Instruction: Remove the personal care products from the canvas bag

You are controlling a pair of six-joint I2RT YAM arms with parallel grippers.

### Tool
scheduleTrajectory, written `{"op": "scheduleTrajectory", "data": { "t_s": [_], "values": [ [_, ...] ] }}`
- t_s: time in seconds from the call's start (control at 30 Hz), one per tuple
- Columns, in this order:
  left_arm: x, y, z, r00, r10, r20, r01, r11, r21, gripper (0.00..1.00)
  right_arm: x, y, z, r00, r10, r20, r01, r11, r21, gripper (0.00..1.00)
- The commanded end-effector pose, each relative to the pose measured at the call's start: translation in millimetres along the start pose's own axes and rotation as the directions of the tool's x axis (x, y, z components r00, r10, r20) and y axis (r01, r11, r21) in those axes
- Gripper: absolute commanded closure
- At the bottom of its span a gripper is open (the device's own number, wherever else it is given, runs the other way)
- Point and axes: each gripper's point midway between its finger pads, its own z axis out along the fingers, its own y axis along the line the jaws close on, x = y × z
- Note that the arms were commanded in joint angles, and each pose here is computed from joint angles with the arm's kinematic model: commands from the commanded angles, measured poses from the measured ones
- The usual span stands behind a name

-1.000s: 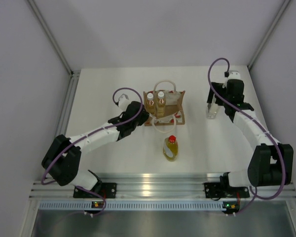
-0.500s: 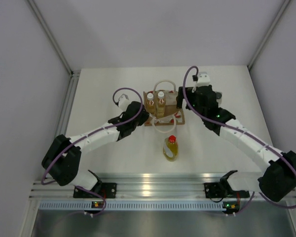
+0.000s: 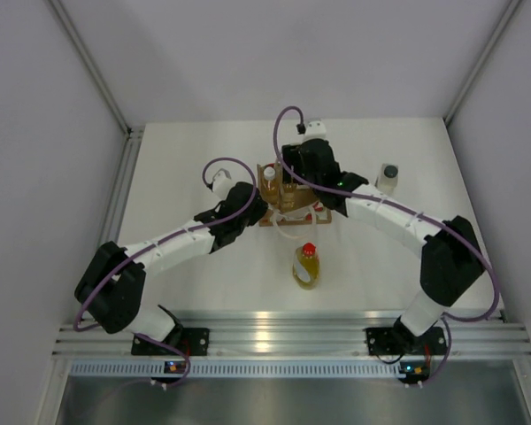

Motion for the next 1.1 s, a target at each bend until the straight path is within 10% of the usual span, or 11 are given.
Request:
{"op": "scheduleTrajectory", "data": {
  "t_s": [0.0, 0.77, 1.07],
  "values": [
    [20.6, 32.2, -3.6, 0.994, 0.083, -0.078, -0.09, 0.991, -0.099, 1.0, -24.8, 12.8, 10.0, 0.998, 0.017, 0.057, -0.017, 1.0, 0.002, 0.32],
    [21.8, 32.5, -1.7, 0.993, 0.09, -0.082, -0.098, 0.99, -0.102, 1.0, 75.4, 12.1, 56.2, 0.982, -0.005, -0.19, 0.024, 0.995, 0.096, 0.41],
    [21.1, 33.1, -2.3, 0.993, 0.088, -0.078, -0.096, 0.99, -0.102, 1.0, 60.7, 14.4, 51.8, 0.987, 0.003, -0.16, 0.012, 0.996, 0.088, 0.75]
  ]
}}
